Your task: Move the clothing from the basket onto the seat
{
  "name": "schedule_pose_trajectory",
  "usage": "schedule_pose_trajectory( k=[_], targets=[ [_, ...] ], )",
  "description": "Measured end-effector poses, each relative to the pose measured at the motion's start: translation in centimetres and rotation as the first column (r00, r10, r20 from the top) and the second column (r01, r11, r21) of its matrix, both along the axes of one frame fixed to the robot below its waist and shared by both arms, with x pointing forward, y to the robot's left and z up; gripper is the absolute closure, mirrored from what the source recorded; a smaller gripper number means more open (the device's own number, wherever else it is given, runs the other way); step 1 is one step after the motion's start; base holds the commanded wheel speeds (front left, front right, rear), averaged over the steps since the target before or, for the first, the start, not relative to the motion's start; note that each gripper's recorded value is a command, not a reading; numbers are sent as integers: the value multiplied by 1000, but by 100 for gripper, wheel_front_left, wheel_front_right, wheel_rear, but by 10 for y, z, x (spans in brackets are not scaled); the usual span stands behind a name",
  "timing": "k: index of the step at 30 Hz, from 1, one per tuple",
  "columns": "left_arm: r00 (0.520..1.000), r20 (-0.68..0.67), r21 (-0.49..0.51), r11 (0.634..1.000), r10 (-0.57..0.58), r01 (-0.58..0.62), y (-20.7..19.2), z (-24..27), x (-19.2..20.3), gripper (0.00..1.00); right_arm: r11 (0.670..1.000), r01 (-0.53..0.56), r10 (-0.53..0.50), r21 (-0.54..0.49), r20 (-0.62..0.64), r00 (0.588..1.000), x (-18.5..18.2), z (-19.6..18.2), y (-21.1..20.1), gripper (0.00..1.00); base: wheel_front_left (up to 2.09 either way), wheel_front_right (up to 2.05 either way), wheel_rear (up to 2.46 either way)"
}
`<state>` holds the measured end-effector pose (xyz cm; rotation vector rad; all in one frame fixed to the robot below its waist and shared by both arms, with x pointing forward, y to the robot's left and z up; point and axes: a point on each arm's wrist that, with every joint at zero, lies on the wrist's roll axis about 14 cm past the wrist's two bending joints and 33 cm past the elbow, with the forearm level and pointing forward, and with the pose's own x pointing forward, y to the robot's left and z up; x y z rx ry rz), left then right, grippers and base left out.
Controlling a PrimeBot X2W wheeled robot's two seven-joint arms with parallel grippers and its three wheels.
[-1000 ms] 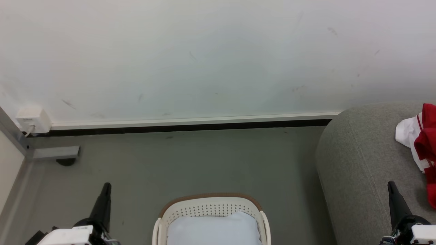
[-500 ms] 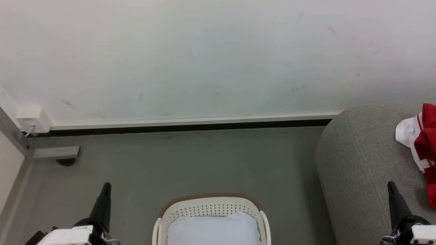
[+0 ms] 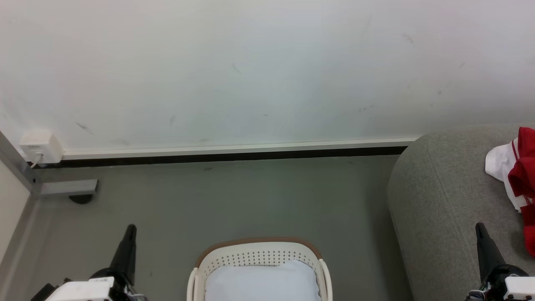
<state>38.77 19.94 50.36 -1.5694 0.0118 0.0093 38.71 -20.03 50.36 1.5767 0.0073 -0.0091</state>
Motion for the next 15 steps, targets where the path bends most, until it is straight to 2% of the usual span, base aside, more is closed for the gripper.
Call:
schedule_pose_trajectory(
  k=[15],
  targets=[
    [1000,0,0,1000,0,0,0,0,0,100,1000,-3,3,0,0,1000,0,0,0,100,0,0,0]
  ],
)
